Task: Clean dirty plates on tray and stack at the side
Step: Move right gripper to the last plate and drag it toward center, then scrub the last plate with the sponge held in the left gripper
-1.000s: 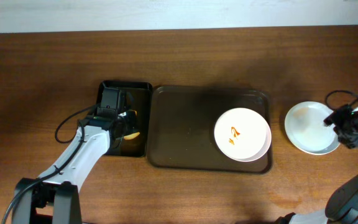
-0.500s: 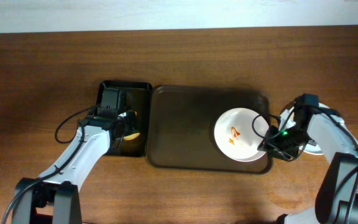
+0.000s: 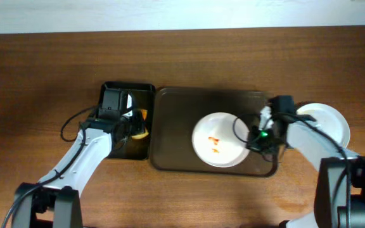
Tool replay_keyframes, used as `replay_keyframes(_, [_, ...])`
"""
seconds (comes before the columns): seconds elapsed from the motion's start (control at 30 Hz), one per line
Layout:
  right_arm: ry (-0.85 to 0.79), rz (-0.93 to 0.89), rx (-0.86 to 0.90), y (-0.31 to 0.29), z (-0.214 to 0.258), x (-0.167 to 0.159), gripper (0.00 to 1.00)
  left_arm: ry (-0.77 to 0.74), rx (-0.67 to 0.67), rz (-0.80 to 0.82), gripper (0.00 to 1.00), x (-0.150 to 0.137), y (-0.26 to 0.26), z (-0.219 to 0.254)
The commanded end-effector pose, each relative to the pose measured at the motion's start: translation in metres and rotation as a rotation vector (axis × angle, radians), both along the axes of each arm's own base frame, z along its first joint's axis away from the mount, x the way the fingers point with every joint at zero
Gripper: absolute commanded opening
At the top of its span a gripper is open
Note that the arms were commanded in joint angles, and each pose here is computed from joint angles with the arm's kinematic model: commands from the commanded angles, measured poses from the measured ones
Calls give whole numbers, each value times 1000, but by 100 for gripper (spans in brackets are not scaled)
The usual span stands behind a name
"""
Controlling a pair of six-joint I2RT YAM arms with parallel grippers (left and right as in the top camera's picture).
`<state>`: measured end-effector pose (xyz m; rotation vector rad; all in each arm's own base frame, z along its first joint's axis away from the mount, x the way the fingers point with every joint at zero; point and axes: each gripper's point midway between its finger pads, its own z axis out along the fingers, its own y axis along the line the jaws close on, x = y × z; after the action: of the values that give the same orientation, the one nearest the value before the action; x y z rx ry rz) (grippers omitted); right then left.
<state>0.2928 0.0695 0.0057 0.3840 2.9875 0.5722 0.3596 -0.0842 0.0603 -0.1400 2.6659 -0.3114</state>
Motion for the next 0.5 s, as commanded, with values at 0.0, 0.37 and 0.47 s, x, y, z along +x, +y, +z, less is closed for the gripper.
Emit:
replay_keyframes(0.0, [-70, 46, 29, 43, 4, 11, 4, -151, -233, -257, 0, 0, -52, 55])
replay_keyframes(0.37, [-117, -10, -31, 57, 4, 22, 4, 114, -513, -415, 0, -55, -152, 24])
replay_keyframes(0.47, [-122, -10, -31, 57, 4, 23, 4, 218, -596, -374, 0, -59, -170, 5])
